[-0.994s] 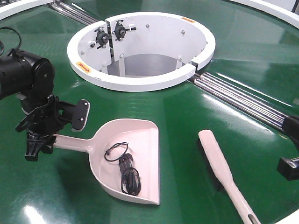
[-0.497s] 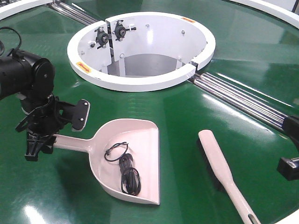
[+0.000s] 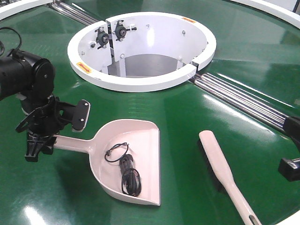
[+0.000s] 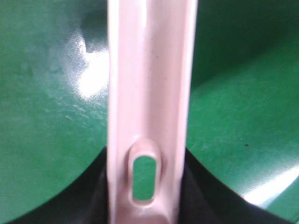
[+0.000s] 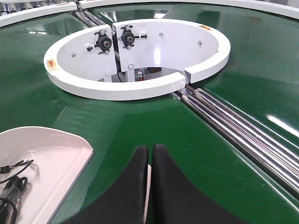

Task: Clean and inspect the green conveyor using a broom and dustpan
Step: 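Open the left gripper off the dustpan handle and withdraw it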

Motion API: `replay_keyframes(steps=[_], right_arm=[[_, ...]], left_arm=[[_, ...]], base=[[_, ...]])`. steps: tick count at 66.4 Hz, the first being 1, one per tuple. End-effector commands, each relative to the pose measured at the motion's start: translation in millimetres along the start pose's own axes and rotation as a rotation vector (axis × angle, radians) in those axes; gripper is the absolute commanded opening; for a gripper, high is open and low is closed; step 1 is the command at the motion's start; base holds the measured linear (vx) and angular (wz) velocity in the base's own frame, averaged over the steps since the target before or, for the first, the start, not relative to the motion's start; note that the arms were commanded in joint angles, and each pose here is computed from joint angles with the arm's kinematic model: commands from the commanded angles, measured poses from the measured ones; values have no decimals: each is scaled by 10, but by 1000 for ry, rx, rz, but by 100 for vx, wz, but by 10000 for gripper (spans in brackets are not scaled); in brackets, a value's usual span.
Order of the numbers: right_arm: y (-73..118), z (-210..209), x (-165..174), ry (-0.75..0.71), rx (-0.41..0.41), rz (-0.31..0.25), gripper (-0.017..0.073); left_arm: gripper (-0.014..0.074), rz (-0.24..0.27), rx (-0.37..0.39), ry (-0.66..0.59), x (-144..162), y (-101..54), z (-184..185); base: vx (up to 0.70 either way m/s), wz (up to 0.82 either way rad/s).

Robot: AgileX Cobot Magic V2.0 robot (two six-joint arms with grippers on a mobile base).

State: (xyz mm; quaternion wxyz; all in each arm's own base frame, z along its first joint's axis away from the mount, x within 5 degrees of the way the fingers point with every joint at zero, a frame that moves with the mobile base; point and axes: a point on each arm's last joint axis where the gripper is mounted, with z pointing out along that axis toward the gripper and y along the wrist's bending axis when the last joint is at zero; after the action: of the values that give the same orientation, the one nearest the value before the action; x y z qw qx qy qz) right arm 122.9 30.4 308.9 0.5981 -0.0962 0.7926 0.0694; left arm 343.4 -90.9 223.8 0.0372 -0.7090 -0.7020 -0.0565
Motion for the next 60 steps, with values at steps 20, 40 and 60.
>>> replay_keyframes(steps=[20, 40, 60], right_arm=[[2, -26, -160, -108, -2, -12, -10], [2, -26, -157, -105, -2, -12, -10], [3, -27, -168, -117, -3, -12, -10]], left_arm=[[397, -29, -28, -27, -14, -47, -208], [587, -149, -53, -17, 9, -43, -242], [587, -433, -318, -160, 172, -244, -931]], base=[[0, 0], [0, 0], [0, 0]])
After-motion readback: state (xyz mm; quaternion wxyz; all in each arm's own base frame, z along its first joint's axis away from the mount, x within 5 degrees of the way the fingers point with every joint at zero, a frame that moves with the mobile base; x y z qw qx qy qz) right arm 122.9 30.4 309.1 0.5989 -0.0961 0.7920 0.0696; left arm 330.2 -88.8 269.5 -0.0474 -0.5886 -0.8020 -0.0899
